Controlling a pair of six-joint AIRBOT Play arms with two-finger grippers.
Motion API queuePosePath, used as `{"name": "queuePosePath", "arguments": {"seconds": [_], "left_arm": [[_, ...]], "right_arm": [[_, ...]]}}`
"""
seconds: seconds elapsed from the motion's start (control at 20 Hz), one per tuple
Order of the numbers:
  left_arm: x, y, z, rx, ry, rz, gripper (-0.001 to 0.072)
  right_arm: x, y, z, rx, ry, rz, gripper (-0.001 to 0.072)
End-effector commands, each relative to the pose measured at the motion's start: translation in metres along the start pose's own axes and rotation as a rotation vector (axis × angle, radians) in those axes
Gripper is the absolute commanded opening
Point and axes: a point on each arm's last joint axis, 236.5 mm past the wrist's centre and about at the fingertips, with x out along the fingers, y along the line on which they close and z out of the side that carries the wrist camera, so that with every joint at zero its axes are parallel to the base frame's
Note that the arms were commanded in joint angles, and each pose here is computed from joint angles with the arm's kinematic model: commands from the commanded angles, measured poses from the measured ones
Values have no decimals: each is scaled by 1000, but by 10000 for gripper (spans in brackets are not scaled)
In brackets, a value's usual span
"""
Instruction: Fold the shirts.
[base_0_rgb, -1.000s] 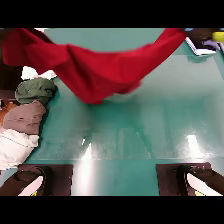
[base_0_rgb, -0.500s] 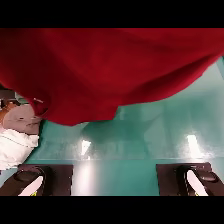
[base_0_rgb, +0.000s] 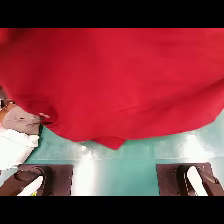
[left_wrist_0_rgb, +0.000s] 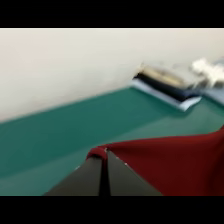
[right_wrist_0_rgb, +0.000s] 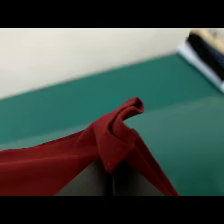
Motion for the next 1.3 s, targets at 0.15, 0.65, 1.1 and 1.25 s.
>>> {"name": "queuePosePath", "arguments": {"seconds": [0.15,0.65,1.1,1.25], "left_arm": [[162,84,-168,-134,425,82,23],[268,135,-323,-245,644,121,25],[181,159,-357,-300,980,160,481],[139,151,-384,-327,1063,187,481]], "right_arm": [[115,-49,-88,52,505,-26,13],[305,-15,-184,-233,601,-20,14],[287,-32,-162,-200,575,-49,487],[263,-24,-152,-211,574,-41,484]]}}
